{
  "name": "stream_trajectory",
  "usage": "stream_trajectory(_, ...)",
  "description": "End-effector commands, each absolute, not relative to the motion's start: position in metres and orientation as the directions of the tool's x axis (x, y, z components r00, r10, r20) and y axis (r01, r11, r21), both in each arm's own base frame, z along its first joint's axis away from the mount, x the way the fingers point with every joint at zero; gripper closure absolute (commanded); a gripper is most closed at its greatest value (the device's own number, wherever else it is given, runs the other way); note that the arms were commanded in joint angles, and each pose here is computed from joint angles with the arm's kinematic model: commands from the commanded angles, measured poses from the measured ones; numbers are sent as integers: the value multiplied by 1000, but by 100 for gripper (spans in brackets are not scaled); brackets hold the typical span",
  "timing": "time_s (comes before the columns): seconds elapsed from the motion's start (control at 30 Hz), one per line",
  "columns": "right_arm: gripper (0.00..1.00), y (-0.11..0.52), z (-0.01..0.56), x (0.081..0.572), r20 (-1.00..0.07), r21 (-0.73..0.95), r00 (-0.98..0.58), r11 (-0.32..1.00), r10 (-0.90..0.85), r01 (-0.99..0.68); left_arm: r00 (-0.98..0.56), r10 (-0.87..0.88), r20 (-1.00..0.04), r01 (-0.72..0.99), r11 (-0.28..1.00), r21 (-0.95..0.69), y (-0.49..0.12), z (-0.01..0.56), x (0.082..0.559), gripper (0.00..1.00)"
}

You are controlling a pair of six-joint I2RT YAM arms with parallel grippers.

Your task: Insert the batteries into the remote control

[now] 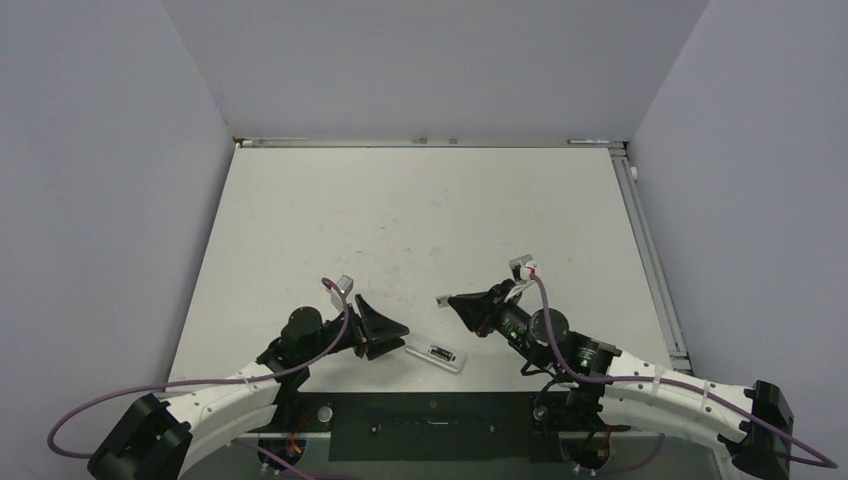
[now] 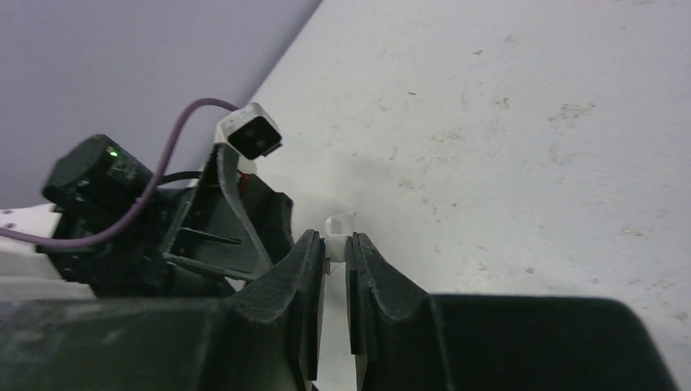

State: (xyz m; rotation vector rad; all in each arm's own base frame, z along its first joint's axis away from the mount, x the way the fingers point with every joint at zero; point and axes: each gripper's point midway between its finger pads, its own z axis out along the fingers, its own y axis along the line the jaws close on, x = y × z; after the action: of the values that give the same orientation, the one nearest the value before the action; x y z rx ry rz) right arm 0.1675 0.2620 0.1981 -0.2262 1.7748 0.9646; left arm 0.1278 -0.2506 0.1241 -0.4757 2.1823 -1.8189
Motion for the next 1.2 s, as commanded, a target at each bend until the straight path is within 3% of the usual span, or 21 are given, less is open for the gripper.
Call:
stream_trajectory(0.0, 92, 271, 243, 153, -673, 735, -522, 387, 524, -558, -914, -389, -113, 100, 53, -994, -258, 168, 134, 41)
stream_trajectory(0.5, 92, 274, 253, 132, -397, 882, -678, 51, 618, -469, -889, -411, -201, 289, -163, -943, -253, 240, 126, 47)
stream_trajectory(0.93, 91, 304, 265, 117, -361, 881, -737, -51, 572, -470, -896, -372, -241, 341, -232, -911, -250, 259, 112, 61)
stream_trajectory(1.17, 91, 305, 273, 113, -366, 871, -734, -68, 572, -487, -896, -365, -253, 352, -238, -905, -249, 261, 108, 63)
